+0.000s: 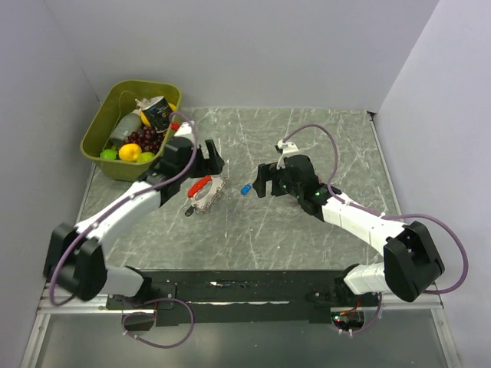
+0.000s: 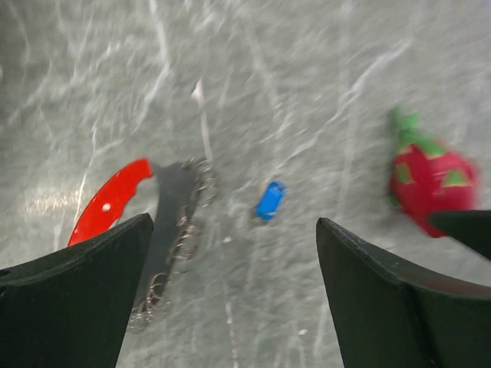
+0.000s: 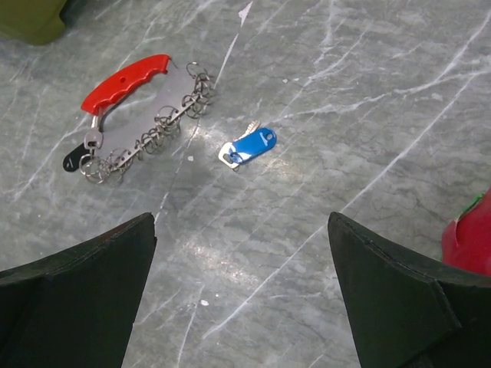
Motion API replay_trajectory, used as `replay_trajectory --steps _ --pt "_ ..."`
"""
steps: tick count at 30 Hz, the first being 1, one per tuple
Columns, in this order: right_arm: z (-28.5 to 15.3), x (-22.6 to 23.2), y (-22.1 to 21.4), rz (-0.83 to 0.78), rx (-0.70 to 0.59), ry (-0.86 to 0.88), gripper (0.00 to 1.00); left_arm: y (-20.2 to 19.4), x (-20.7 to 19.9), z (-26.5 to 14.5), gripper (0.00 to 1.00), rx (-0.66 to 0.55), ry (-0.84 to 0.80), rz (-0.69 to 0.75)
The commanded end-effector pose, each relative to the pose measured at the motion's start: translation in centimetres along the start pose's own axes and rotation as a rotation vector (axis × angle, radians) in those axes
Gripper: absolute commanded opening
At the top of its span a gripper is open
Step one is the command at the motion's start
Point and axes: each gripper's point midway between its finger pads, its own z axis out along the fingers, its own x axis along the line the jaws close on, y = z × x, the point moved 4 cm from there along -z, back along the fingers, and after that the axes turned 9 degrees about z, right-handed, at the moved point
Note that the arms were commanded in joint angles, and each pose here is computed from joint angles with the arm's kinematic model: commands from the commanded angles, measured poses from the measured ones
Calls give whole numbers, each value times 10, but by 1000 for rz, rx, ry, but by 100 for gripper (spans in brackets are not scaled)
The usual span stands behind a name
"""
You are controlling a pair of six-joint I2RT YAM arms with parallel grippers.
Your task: Put the keys on the keyring
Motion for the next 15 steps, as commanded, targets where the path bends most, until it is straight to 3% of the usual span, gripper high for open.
replay_trajectory --steps 1,2,7,15 --pt "-7 7 27 5 -68 -1 100 -31 15 26 93 168 101 39" --pt "-9 6 24 5 -55 -6 100 -48 22 37 92 232 137 41" --pt "-11 6 19 14 -42 9 100 -70 39 63 94 312 235 73" --pt "-9 2 9 26 -20 8 100 -116 37 92 93 414 133 84"
